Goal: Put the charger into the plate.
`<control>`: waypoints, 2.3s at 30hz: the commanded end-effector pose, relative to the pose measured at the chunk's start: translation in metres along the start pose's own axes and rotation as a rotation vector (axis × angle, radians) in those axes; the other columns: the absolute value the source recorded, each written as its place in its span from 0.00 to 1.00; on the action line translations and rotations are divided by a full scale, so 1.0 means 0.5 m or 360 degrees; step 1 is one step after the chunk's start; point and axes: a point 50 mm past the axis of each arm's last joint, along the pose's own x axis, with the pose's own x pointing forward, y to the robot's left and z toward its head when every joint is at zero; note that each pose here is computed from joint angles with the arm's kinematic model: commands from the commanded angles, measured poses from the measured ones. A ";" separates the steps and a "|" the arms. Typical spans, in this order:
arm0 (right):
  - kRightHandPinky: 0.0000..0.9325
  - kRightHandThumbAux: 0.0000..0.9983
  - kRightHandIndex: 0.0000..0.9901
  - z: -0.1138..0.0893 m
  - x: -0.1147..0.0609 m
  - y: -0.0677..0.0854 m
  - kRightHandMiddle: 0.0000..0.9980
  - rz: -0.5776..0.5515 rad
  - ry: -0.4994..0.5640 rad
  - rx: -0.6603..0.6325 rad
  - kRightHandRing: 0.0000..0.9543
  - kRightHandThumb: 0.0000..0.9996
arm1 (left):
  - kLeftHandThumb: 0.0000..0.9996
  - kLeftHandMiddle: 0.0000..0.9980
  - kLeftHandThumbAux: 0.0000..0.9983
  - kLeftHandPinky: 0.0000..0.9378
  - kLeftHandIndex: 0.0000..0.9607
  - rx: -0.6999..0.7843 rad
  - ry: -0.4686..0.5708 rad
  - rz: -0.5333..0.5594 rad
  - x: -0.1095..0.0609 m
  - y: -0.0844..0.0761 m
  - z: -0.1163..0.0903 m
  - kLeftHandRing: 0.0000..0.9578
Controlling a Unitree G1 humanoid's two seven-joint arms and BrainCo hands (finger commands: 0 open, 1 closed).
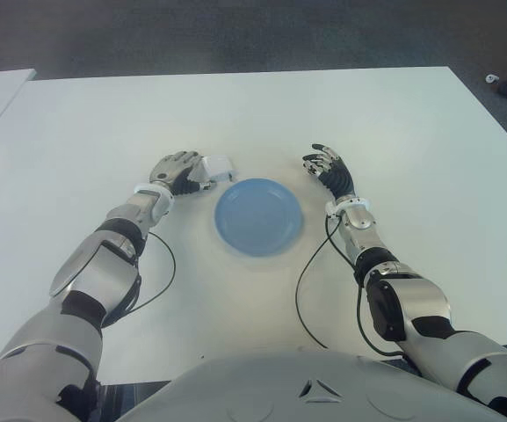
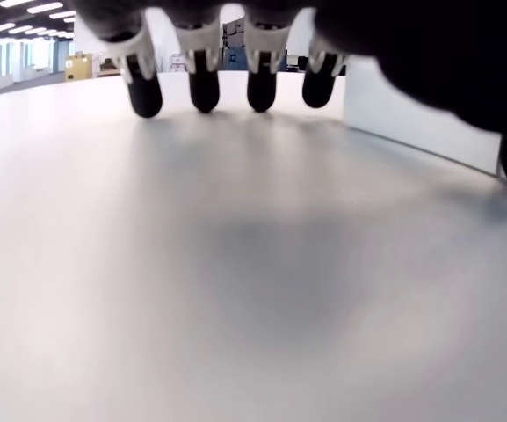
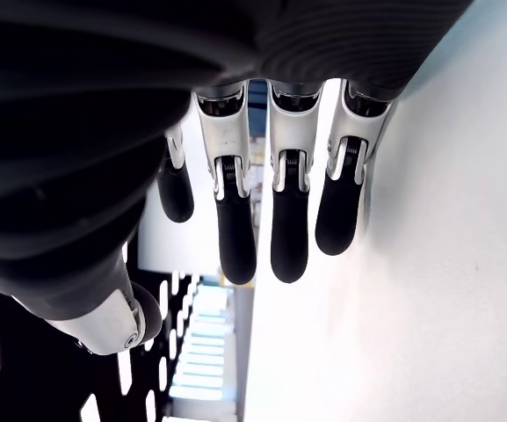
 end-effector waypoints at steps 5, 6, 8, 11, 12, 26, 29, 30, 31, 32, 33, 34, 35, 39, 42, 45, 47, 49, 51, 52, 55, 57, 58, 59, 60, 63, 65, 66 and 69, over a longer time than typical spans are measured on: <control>0.32 0.72 0.18 -0.082 -0.049 0.018 0.38 0.0023 0.0293 0.0012 0.37 0.00 | 0.21 0.00 0.20 0.00 0.00 0.0046 -0.0026 -0.0018 -0.003 -0.002 -0.003 0.00; 0.32 0.72 0.18 -0.081 -0.049 0.018 0.38 0.0022 0.0292 0.0009 0.37 0.00 | 0.21 0.00 0.20 0.00 0.00 0.0047 -0.0027 -0.0018 -0.003 -0.002 -0.003 0.00; 0.32 0.72 0.18 -0.081 -0.049 0.018 0.38 0.0021 0.0291 0.0005 0.37 0.00 | 0.22 0.00 0.20 0.00 0.00 0.0053 -0.0032 -0.0019 -0.003 -0.001 -0.002 0.00; 0.32 0.73 0.18 -0.081 -0.049 0.018 0.38 0.0020 0.0289 0.0000 0.38 0.00 | 0.22 0.00 0.20 0.00 0.00 0.0066 -0.0045 -0.0018 -0.001 0.001 0.000 0.00; 0.32 0.73 0.19 -0.081 -0.049 0.018 0.38 0.0019 0.0288 -0.0001 0.38 0.00 | 0.22 0.00 0.20 0.00 0.00 0.0071 -0.0051 -0.0018 -0.001 0.001 0.001 0.00; 0.33 0.72 0.19 -0.081 -0.049 0.020 0.38 0.0024 0.0282 0.0004 0.38 0.00 | 0.24 0.00 0.16 0.00 0.00 0.0094 -0.0102 -0.0029 0.004 0.006 0.010 0.00; 0.33 0.73 0.19 -0.081 -0.050 0.021 0.38 0.0027 0.0280 0.0007 0.38 0.00 | 0.24 0.00 0.16 0.00 0.00 0.0099 -0.0106 -0.0032 0.004 0.006 0.011 0.00; 0.33 0.73 0.19 -0.081 -0.050 0.021 0.38 0.0027 0.0280 0.0008 0.38 0.00 | 0.24 0.00 0.16 0.00 0.00 0.0101 -0.0108 -0.0033 0.005 0.006 0.011 0.00; 0.33 0.73 0.19 -0.081 -0.050 0.021 0.38 0.0028 0.0280 0.0008 0.38 0.00 | 0.24 0.00 0.15 0.00 0.00 0.0102 -0.0108 -0.0033 0.005 0.006 0.011 0.00; 0.33 0.73 0.20 -0.081 -0.050 0.021 0.38 0.0028 0.0279 0.0009 0.38 0.00 | 0.24 0.00 0.15 0.00 0.00 0.0104 -0.0110 -0.0034 0.005 0.007 0.012 0.00; 0.33 0.73 0.20 -0.081 -0.050 0.021 0.38 0.0029 0.0279 0.0011 0.38 0.00 | 0.24 0.00 0.15 0.00 0.00 0.0106 -0.0113 -0.0034 0.006 0.008 0.013 0.00; 0.33 0.73 0.20 -0.081 -0.050 0.021 0.38 0.0030 0.0279 0.0012 0.38 0.00 | 0.24 0.00 0.15 0.00 0.00 0.0108 -0.0114 -0.0035 0.007 0.008 0.014 0.00; 0.33 0.73 0.20 -0.081 -0.050 0.021 0.38 0.0031 0.0278 0.0014 0.38 0.00 | 0.24 0.00 0.15 0.00 0.00 0.0110 -0.0116 -0.0034 0.007 0.009 0.014 0.00; 0.33 0.73 0.20 -0.081 -0.050 0.022 0.37 0.0035 0.0277 0.0020 0.38 0.00 | 0.24 0.00 0.15 0.00 0.00 0.0113 -0.0122 -0.0030 0.008 0.010 0.015 0.00; 0.33 0.72 0.20 -0.081 -0.050 0.022 0.37 0.0037 0.0276 0.0024 0.37 0.00 | 0.25 0.00 0.15 0.00 0.00 0.0109 -0.0126 -0.0025 0.009 0.011 0.016 0.00; 0.33 0.72 0.20 -0.081 -0.050 0.022 0.37 0.0040 0.0275 0.0027 0.37 0.00 | 0.25 0.00 0.15 0.00 0.01 0.0100 -0.0126 -0.0022 0.009 0.012 0.017 0.00; 0.33 0.73 0.20 -0.081 -0.050 0.022 0.37 0.0042 0.0272 0.0029 0.37 0.00 | 0.25 0.00 0.15 0.00 0.01 0.0089 -0.0125 -0.0020 0.010 0.012 0.018 0.00; 0.33 0.73 0.20 -0.081 -0.050 0.023 0.37 0.0043 0.0272 0.0032 0.37 0.00 | 0.25 0.00 0.15 0.00 0.01 0.0080 -0.0123 -0.0018 0.010 0.012 0.019 0.00; 0.34 0.74 0.20 -0.081 -0.050 0.023 0.37 0.0044 0.0272 0.0033 0.38 0.00 | 0.25 0.00 0.15 0.00 0.01 0.0073 -0.0122 -0.0017 0.010 0.012 0.019 0.00; 0.34 0.74 0.21 -0.081 -0.050 0.023 0.37 0.0044 0.0272 0.0033 0.38 0.00 | 0.25 0.00 0.15 0.00 0.01 0.0071 -0.0122 -0.0017 0.010 0.012 0.019 0.00; 0.34 0.74 0.21 -0.081 -0.050 0.023 0.37 0.0044 0.0273 0.0033 0.38 0.00 | 0.25 0.00 0.15 0.00 0.02 0.0066 -0.0122 -0.0016 0.011 0.013 0.020 0.00; 0.34 0.74 0.21 -0.081 -0.050 0.023 0.37 0.0045 0.0272 0.0035 0.38 0.00 | 0.25 0.00 0.15 0.00 0.03 0.0058 -0.0127 -0.0010 0.012 0.014 0.022 0.00; 0.34 0.74 0.21 -0.080 -0.050 0.023 0.37 0.0045 0.0272 0.0036 0.38 0.00 | 0.25 0.00 0.15 0.00 0.03 0.0055 -0.0129 -0.0008 0.012 0.015 0.023 0.00; 0.34 0.74 0.21 -0.080 -0.050 0.023 0.37 0.0046 0.0272 0.0038 0.38 0.00 | 0.25 0.00 0.15 0.00 0.03 0.0049 -0.0132 0.0000 0.012 0.016 0.023 0.00; 0.34 0.74 0.21 -0.080 -0.049 0.023 0.37 0.0047 0.0271 0.0039 0.38 0.00 | 0.25 0.00 0.15 0.00 0.06 0.0045 -0.0134 0.0005 0.012 0.017 0.024 0.00; 0.34 0.73 0.21 -0.080 -0.049 0.023 0.37 0.0048 0.0271 0.0040 0.38 0.00 | 0.26 0.02 0.17 0.00 0.12 0.0023 -0.0139 0.0039 0.012 0.018 0.025 0.00; 0.34 0.73 0.21 -0.080 -0.049 0.023 0.37 0.0048 0.0270 0.0040 0.38 0.00 | 0.26 0.07 0.18 0.00 0.17 0.0004 -0.0141 0.0065 0.012 0.020 0.026 0.01; 0.35 0.74 0.21 -0.080 -0.049 0.023 0.37 0.0048 0.0270 0.0041 0.38 0.00 | 0.27 0.14 0.19 0.04 0.20 -0.0019 -0.0140 0.0090 0.012 0.021 0.027 0.08; 0.35 0.74 0.21 -0.080 -0.049 0.023 0.38 0.0048 0.0271 0.0046 0.38 0.00 | 0.31 0.26 0.21 0.16 0.26 -0.0058 -0.0133 0.0131 0.012 0.023 0.028 0.20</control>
